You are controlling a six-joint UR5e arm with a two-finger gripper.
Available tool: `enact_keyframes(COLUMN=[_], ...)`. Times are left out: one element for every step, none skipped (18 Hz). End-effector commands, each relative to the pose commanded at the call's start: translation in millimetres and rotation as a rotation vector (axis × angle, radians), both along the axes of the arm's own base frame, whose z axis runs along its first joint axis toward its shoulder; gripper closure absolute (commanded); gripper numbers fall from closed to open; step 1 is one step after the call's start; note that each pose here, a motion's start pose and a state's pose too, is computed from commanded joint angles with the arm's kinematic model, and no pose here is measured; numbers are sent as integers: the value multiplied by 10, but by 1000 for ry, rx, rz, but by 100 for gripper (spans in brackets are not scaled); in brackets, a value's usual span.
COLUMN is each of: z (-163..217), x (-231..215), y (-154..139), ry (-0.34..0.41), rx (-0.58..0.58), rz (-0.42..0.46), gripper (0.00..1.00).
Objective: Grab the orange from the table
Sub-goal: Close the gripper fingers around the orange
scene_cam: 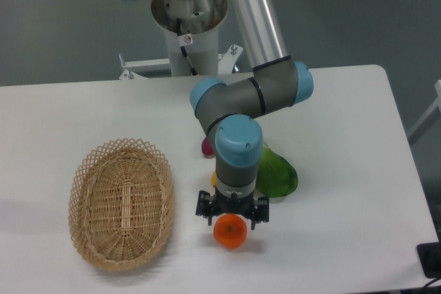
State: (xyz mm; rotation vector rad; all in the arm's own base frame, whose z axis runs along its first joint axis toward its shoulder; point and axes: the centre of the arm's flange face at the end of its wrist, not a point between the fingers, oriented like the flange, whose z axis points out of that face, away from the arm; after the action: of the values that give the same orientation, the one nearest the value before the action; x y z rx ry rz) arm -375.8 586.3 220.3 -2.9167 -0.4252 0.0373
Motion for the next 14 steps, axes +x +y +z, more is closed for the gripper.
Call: enact_keyframes(z=[-12,-56,-93,-110,-169,-164,-178,-188,-202,-238,-252,-260,-264,-288], x=[-5,-19,-30,-29,-24,-25,-29,-10,39,61,59,65,66,72], y=[5,17,28,42,35,38,43,38,75,97,83,79,84,77], ry=[0,3,8,13,9,8,6,4,4,2,8,13,17,14], rx=[0,1,5,11,4,5,4,2,0,-4,-14,-21,-25,-29], rz=[0,-1,-1,-3,-5,-4,-1,-3,-12,-16,-14,-14,-13,-15], gripper=[0,0,0,0,0,0,0,0,0,0,0,0,0,0])
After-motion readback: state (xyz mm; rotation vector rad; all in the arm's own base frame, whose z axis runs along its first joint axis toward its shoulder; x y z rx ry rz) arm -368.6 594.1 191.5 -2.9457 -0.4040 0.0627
